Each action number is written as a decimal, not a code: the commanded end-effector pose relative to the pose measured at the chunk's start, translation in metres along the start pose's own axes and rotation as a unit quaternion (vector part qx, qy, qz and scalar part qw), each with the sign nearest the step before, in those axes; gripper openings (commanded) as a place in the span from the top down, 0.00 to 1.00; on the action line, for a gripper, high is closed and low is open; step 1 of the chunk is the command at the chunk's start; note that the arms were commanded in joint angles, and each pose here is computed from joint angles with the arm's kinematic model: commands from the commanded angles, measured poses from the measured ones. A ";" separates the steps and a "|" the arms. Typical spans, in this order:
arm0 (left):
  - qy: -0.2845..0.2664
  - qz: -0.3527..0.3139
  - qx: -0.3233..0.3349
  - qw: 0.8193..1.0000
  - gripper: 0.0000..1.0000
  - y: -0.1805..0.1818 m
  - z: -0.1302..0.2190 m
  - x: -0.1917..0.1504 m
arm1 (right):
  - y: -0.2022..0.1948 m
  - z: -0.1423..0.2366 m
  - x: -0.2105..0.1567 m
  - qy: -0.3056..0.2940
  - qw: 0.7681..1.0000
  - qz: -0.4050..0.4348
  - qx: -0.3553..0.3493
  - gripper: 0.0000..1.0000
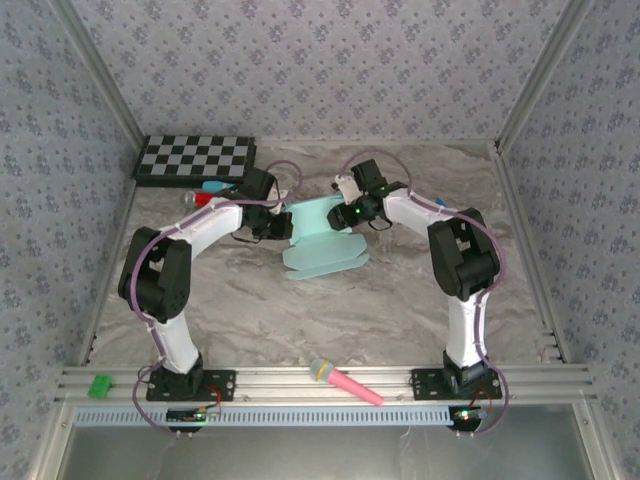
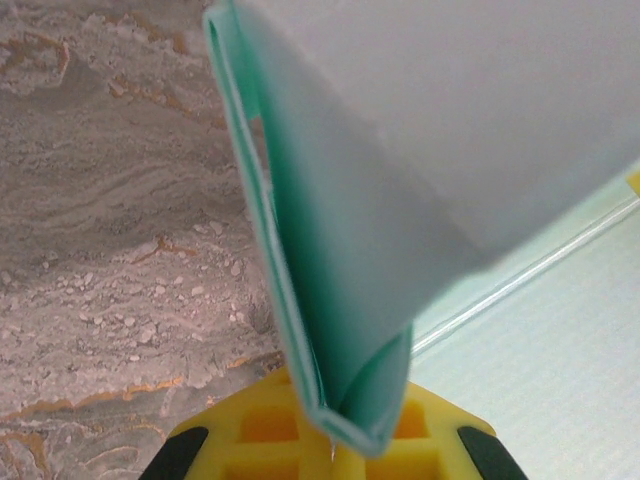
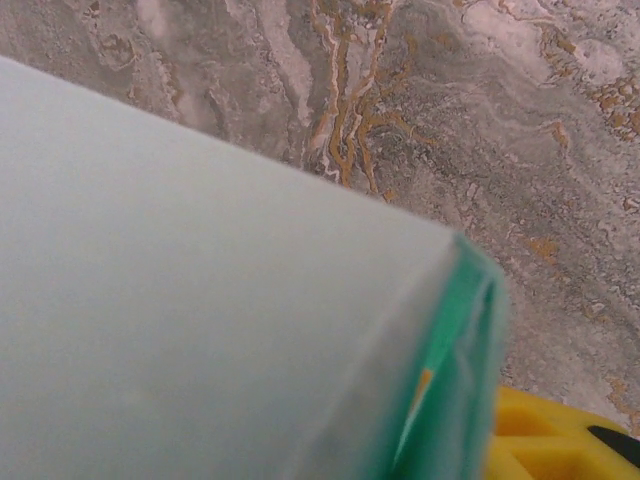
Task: Fold the paper box
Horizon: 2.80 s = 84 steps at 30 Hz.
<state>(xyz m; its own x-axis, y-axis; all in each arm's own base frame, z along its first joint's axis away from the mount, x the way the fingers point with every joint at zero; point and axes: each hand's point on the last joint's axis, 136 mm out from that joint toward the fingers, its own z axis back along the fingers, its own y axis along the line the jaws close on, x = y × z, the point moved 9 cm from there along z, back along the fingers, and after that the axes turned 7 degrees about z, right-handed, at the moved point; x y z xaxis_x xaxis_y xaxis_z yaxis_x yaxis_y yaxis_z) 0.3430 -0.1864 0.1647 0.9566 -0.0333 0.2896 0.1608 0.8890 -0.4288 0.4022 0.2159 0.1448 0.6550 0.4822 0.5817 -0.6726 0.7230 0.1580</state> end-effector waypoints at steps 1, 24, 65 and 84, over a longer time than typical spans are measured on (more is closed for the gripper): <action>0.005 -0.003 0.000 1.000 1.00 -0.002 0.006 0.004 | -0.004 0.002 -0.002 0.017 1.000 -0.001 -0.017 0.50; -0.003 0.018 0.042 0.999 1.00 0.003 0.005 0.004 | 0.022 0.023 0.003 -0.029 0.998 -0.028 0.053 0.42; -0.006 0.019 0.059 0.998 1.00 0.003 0.002 0.005 | 0.024 0.110 -0.037 -0.147 0.988 -0.044 0.035 0.26; -0.002 0.014 0.050 0.999 1.00 -0.002 0.002 0.003 | 0.008 0.065 -0.042 -0.097 0.991 -0.063 0.072 0.38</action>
<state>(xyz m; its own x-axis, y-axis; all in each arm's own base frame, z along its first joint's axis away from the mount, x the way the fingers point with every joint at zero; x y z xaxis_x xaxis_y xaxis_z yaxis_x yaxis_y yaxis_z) 0.3420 -0.1821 0.1636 0.9577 -0.0043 0.2877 0.1068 0.9338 -0.3414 0.3374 0.1616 0.1646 0.6942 0.2780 0.6639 -0.6105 0.7159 0.3387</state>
